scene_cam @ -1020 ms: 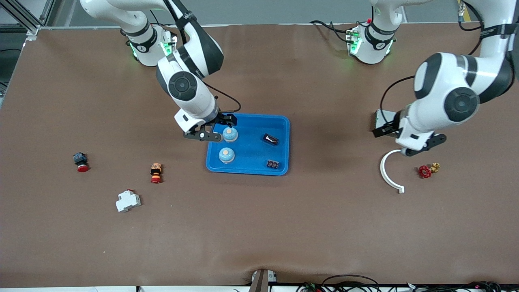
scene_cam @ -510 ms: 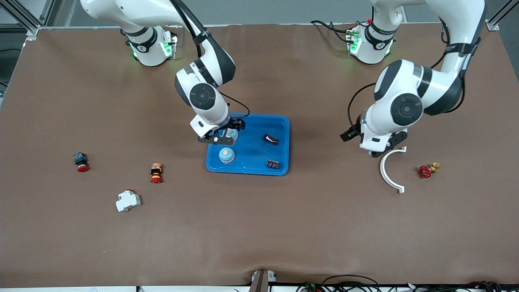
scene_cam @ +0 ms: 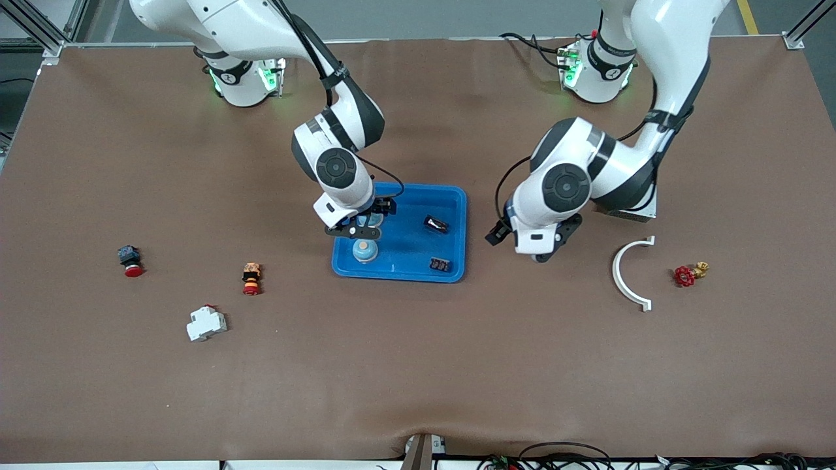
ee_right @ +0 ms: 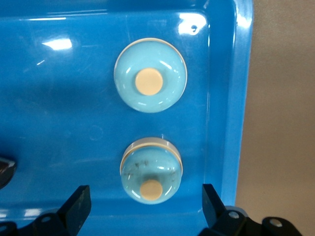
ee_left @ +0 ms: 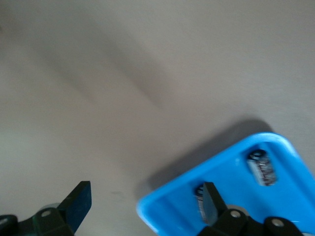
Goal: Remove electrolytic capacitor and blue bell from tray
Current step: 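Close the right gripper on the button while the left gripper grips the capacitor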
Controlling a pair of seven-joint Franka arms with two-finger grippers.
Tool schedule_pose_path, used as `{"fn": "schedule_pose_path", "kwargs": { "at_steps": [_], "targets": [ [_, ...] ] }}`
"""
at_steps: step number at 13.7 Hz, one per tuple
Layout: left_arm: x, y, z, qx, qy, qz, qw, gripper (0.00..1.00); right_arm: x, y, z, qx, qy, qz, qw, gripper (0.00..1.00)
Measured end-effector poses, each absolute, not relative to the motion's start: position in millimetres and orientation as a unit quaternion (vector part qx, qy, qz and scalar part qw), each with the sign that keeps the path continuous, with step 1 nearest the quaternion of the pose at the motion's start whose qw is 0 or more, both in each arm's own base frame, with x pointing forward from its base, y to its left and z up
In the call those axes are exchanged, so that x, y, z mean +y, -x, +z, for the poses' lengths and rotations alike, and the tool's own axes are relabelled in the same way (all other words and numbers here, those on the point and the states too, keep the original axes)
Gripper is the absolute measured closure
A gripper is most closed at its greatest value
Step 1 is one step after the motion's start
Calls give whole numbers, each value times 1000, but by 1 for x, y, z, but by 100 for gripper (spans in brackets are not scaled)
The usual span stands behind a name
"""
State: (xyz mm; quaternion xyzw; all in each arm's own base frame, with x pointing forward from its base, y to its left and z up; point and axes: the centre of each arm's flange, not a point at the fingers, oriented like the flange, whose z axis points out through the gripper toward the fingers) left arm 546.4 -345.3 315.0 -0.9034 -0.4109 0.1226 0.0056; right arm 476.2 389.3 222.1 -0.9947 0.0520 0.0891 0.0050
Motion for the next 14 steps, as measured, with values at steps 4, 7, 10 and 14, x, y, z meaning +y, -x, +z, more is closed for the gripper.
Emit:
{"fn": "schedule_pose_path", "kwargs": {
  "at_steps": [4,7,10,14],
  "targets": [
    [-398,-544,288,-467,875,126,-19,0,388,-479,204,56,995,81,7,0],
    [-418,-535,267,-474,870,134,-19,0,387,-478,194,56,995,84,3,0],
    [-428,-536,254,-483,865,133,-33,5,386,-475,183,55,994,90,-3,0],
    [-445,-525,218,-491,863,121,-26,10,386,-473,175,55,994,96,-7,0]
  ]
}}
